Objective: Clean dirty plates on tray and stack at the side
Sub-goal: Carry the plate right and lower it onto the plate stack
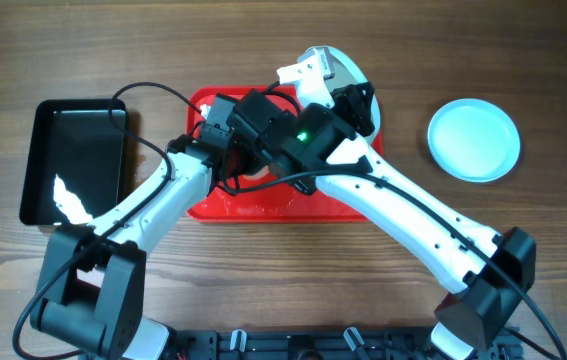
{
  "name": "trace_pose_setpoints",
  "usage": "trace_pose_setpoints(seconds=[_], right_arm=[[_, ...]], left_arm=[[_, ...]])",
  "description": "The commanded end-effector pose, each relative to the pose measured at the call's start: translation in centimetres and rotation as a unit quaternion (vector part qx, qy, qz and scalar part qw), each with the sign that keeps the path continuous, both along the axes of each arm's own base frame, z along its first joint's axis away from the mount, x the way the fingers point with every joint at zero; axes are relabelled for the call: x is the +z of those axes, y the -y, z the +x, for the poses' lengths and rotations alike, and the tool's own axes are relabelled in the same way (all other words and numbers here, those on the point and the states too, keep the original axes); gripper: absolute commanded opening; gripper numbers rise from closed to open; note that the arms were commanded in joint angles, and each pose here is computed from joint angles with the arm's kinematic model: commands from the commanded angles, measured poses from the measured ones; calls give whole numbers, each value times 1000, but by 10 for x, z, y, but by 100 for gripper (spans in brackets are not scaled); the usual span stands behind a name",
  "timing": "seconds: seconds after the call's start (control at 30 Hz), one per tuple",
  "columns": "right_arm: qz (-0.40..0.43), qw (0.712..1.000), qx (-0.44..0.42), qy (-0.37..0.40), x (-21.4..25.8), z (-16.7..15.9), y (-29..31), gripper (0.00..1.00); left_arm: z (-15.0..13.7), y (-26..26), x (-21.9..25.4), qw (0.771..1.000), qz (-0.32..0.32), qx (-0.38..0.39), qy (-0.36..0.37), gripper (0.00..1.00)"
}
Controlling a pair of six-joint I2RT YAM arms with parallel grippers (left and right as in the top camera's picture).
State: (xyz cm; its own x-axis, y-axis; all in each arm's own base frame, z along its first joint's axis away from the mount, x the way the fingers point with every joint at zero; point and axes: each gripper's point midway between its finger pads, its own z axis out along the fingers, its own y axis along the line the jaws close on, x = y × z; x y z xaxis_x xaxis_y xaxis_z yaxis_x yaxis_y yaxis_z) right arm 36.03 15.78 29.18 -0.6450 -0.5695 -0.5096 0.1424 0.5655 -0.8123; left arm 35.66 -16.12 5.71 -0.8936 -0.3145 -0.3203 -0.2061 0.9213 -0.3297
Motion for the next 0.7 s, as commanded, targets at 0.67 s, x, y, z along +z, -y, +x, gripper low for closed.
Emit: trace_pose_setpoints(seconds=[0.67], right_arm=[[297, 941, -138, -86, -54, 13, 63, 4]], left_arm=[[-3, -9, -6, 1000, 27, 6, -9, 4]])
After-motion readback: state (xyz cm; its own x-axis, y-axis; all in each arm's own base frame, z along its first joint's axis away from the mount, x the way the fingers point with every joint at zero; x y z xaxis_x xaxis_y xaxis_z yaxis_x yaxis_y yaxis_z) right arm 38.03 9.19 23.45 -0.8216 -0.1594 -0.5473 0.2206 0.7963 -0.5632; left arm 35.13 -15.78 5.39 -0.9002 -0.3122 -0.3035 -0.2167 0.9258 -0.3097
